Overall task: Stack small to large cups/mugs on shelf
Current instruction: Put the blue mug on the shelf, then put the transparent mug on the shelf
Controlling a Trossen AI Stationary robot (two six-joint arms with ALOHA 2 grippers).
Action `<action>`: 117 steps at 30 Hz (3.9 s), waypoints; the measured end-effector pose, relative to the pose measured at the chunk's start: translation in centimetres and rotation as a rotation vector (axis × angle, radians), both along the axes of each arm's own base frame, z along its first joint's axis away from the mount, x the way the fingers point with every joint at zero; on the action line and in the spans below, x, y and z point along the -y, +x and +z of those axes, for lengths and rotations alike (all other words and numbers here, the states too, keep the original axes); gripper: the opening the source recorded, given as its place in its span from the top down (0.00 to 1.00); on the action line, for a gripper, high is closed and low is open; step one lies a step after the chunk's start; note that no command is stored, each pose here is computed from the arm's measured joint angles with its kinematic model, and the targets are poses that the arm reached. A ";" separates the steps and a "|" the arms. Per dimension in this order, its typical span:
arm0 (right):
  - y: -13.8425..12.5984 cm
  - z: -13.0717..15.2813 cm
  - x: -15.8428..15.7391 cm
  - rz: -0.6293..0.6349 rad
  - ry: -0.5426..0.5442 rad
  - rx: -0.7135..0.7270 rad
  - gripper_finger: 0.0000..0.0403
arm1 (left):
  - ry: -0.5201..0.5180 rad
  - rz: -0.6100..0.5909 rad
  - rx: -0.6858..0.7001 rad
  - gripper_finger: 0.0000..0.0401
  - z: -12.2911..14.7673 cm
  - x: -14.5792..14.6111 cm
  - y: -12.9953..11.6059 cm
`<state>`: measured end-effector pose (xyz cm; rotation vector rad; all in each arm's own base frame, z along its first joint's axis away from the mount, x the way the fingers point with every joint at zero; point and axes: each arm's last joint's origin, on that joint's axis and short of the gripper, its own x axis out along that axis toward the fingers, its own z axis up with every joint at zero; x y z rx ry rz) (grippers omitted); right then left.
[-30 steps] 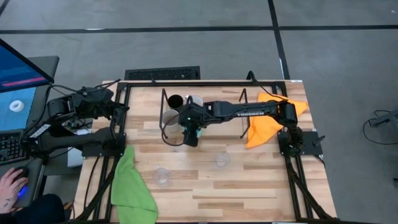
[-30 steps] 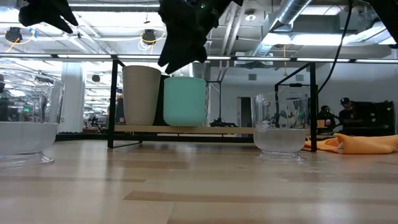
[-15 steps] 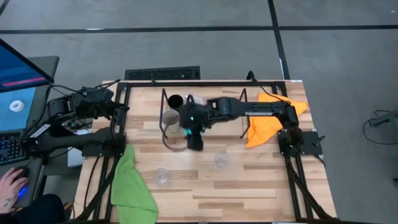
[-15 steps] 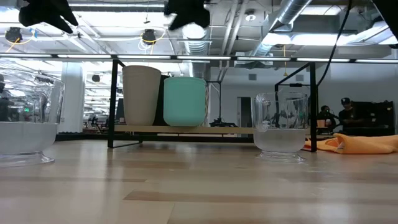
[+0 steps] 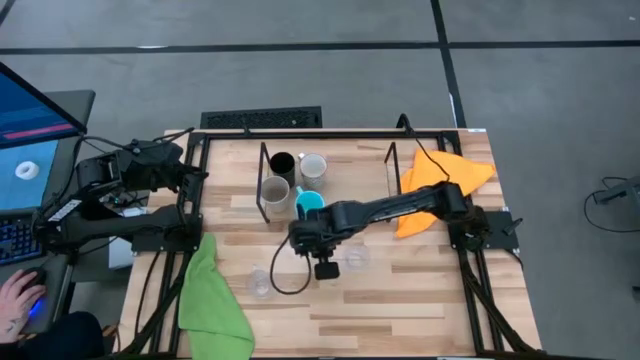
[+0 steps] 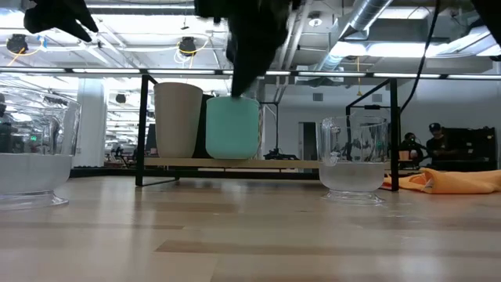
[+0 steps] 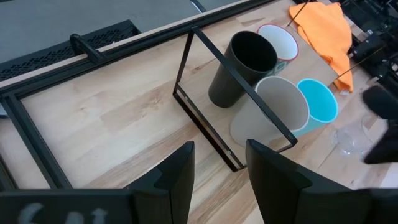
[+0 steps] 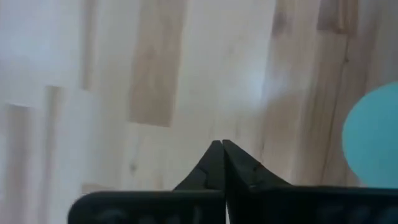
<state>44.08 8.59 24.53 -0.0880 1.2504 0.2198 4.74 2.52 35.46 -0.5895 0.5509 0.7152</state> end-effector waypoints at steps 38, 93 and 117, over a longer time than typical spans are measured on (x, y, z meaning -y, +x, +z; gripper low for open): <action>0.4 0.4 6.1 -0.209 -0.140 -0.029 0.95 | -0.008 -0.008 0.000 0.66 0.0 0.0 0.0; -11.8 -3.7 -5.8 -0.143 -0.032 -0.019 0.39 | -0.104 -0.122 0.046 0.66 0.0 0.4 0.2; -11.7 -1.9 -6.6 -0.200 0.097 0.144 0.98 | -0.092 -0.069 0.044 0.66 0.0 0.3 0.2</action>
